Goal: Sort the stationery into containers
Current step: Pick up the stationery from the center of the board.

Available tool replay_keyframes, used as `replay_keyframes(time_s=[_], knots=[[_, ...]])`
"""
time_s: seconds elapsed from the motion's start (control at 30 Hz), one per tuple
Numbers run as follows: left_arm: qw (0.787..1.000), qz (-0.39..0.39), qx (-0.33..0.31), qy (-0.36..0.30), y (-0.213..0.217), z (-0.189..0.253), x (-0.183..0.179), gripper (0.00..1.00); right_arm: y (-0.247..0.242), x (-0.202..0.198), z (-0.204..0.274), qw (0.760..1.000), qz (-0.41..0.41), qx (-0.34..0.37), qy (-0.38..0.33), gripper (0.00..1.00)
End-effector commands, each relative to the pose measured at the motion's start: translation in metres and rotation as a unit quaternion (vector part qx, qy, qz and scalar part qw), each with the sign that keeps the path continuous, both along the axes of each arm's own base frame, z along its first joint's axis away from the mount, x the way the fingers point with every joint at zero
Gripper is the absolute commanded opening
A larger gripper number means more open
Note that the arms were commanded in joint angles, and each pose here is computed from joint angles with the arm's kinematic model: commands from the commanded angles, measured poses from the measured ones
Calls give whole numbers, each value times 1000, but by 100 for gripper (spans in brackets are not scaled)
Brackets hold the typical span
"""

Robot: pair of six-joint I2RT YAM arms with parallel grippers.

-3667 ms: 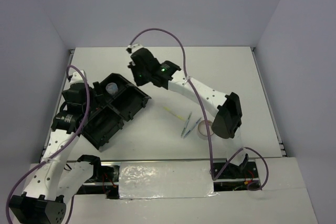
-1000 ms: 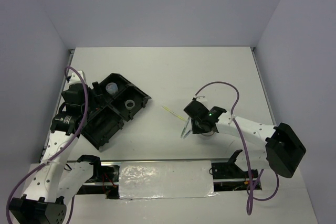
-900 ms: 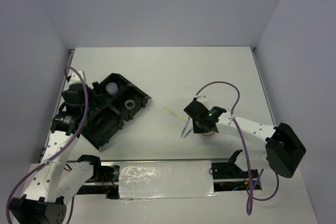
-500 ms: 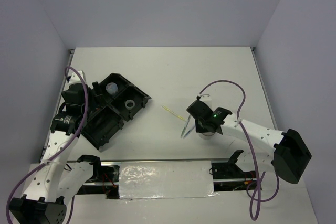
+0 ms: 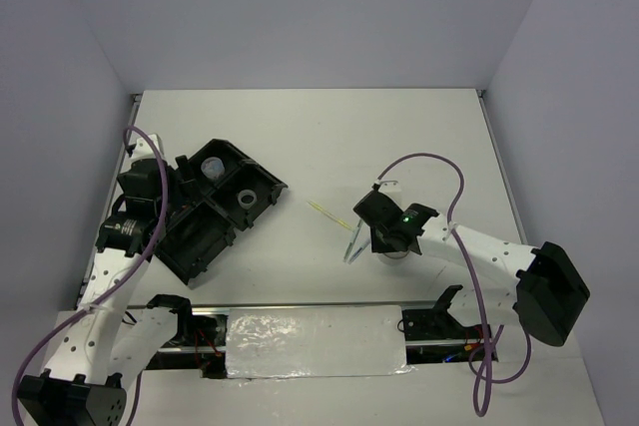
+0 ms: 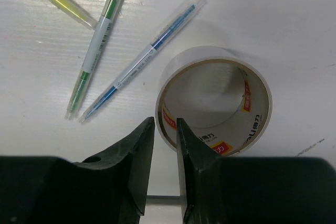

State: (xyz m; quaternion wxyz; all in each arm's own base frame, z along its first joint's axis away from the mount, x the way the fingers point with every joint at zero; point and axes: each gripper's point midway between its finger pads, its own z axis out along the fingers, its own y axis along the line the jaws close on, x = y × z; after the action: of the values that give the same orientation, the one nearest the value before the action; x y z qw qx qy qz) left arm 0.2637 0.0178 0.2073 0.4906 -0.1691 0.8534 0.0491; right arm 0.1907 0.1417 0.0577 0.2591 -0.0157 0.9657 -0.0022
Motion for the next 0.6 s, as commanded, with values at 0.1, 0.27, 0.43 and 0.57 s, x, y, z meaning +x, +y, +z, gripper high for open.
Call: replay_keyframes(time_s=[0.1,0.27,0.43,0.57], knots=[[1000,-12,5,-17,-3,11,6,99,13,12,11,999,6,26,-18,32],[1000,-13,5,-16,-3,10,6,99,16,13,-6,1000,6,19,1,30],[1000,-15,5,-15,-4,10,7,99,9,15,-17,1000,-11,-1,9,26],[1000,-16,5,-14,-5,9,7,99,6,15,-18,1000,-18,-7,10,9]])
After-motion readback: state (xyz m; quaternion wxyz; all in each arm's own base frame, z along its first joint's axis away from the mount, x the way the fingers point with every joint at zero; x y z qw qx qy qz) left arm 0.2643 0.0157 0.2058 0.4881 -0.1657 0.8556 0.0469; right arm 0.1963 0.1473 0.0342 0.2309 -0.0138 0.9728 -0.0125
